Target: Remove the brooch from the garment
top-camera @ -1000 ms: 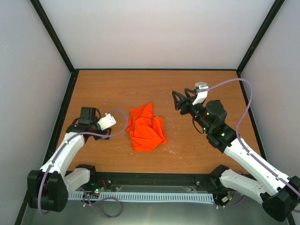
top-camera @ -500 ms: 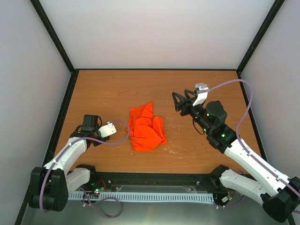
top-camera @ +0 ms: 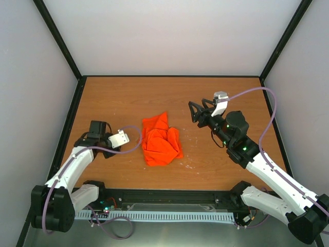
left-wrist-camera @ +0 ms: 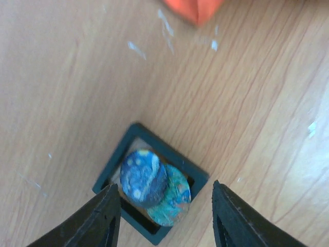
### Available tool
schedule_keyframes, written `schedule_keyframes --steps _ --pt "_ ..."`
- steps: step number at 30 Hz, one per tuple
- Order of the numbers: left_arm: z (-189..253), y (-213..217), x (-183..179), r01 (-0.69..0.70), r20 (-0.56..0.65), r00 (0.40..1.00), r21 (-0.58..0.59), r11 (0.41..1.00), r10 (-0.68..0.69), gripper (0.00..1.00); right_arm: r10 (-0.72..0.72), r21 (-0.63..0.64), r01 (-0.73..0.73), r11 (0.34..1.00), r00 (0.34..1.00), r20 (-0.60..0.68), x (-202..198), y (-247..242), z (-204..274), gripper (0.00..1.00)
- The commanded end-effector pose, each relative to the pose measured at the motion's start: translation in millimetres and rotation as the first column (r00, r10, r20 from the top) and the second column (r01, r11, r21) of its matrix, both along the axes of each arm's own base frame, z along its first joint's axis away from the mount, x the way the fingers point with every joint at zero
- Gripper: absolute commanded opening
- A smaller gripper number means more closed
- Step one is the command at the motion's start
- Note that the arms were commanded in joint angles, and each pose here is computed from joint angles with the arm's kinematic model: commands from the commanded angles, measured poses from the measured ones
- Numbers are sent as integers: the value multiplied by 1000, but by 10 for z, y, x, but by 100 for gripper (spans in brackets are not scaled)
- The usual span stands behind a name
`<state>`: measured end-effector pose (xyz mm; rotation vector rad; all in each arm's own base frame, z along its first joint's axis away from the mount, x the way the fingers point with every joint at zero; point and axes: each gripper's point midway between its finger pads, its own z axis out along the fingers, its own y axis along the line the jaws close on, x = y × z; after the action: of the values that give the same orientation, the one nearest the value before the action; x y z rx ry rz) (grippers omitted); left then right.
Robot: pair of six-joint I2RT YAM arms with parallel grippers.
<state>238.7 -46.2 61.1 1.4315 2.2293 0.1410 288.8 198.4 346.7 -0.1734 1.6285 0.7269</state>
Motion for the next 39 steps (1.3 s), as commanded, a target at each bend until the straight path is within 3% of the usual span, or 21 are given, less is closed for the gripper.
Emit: schedule_keyframes --steps 1,4,5,6,8,11,16,22,25,29,34,39 --pt "392 -348 -78 23 -58 998 -217 976 -36 51 -36 -6 36 999 999 4 0 -97 26 71" --pt "604 -459 -7 -8 -71 997 -300 954 -14 57 -94 -42 94 995 996 7 26 -223 11 80" --pt "698 -495 49 -21 -67 998 -329 944 -1 63 -134 -56 134 989 991 4 50 -308 -19 94" --pt "795 -528 122 -38 -60 998 -359 933 17 73 -171 -73 171 983 985 2 73 -393 -62 99" --pt "976 -580 307 -70 -33 998 -414 908 62 97 -263 -92 261 961 965 -6 121 -628 -157 100" --pt "1303 -583 672 -119 56 984 -495 860 169 100 -414 -93 411 907 910 -17 170 -1068 -375 100" --pt "1754 -345 1144 -177 194 910 -618 766 367 100 -700 -106 693 713 713 -45 101 -1981 -871 100" --pt "1717 123 1380 -235 248 810 -694 681 532 100 -868 -112 860 497 492 -71 -88 -2722 -1346 100" --pt "1609 413 1470 -273 214 764 -747 606 608 100 -900 -112 893 436 434 -42 -147 -2912 -1495 100" --pt "1443 649 1572 -278 192 723 -798 534 664 100 -904 -165 889 427 426 -40 -101 -2987 -1681 100" --pt "1330 786 1669 -240 216 658 -848 473 721 100 -874 -191 858 477 486 -2 83 -2915 -1804 100" --pt "1129 772 1631 -211 220 647 -869 448 730 100 -822 -230 805 546 568 36 392 -2795 -1877 100"
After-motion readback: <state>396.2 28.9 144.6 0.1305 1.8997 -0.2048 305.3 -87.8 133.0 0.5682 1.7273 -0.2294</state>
